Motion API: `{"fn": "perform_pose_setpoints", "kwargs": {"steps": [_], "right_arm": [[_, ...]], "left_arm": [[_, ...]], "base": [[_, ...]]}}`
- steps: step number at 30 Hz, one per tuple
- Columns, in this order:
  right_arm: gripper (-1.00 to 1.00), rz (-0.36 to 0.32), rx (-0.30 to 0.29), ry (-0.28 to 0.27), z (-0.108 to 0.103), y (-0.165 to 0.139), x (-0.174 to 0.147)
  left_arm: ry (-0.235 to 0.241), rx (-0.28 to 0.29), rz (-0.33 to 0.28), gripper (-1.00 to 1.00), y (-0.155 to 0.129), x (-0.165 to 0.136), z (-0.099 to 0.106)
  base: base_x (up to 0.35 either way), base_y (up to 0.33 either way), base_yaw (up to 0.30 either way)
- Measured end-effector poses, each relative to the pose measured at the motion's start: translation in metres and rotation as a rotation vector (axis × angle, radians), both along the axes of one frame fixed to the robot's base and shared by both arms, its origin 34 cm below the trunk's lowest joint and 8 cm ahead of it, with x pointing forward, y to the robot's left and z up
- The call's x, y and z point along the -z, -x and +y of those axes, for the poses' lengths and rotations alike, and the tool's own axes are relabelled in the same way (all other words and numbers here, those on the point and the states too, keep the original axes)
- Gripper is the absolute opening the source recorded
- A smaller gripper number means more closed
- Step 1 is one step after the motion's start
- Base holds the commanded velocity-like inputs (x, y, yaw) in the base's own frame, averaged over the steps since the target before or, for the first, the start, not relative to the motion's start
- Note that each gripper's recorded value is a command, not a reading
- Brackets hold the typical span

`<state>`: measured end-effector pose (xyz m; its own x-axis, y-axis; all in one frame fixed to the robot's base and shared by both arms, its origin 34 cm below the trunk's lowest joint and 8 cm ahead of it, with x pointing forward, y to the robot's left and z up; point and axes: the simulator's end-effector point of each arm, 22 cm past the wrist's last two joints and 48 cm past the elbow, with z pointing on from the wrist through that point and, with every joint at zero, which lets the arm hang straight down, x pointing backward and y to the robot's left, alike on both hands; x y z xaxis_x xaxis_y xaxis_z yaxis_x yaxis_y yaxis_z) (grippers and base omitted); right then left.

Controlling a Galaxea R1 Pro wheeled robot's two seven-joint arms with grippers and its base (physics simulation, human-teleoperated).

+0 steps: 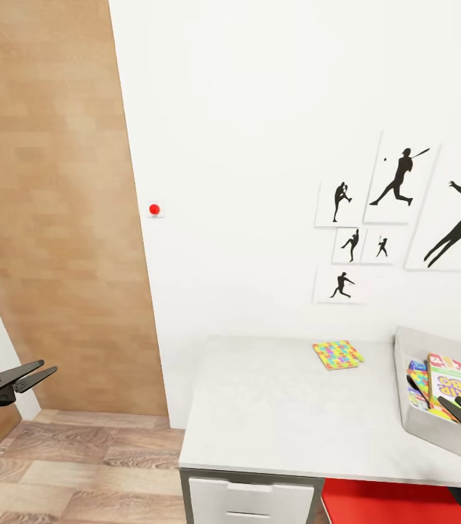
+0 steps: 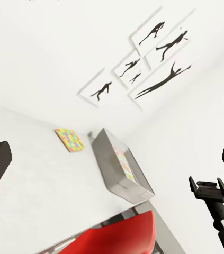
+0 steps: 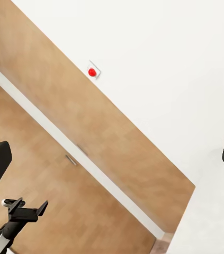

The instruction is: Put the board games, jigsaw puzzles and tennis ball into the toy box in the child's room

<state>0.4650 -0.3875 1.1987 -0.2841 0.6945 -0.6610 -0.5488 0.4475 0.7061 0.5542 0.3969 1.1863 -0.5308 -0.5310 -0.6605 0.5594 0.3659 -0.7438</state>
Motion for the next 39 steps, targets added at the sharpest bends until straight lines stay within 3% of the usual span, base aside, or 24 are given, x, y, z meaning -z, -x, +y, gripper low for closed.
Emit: {"fn": "perform_pose_setpoints", "kwargs": {"steps": [10, 28, 39], "right_arm": [[1.0, -0.002, 0.001, 0.0, -0.0003, 0.0006, -0.0006], [1.0, -0.018, 0.001, 0.004, -0.0012, 0.0039, -0.0068], [1.0, -0.021, 0.001, 0.003, -0.001, 0.0046, -0.0078]], "left_arm": [[0.0, -0.001, -0.001, 1.0, 0.0005, -0.0006, 0.0002], [0.0, -0.001, -0.018, 1.0, 0.0034, -0.0077, 0.0003], [0.0, -0.001, -0.021, 1.0, 0.0042, -0.009, 0.0003]], "base": [[0.16, 0.139, -0.016], [0.149, 0.053, -0.191], [0.114, 0.053, -0.044]]}}
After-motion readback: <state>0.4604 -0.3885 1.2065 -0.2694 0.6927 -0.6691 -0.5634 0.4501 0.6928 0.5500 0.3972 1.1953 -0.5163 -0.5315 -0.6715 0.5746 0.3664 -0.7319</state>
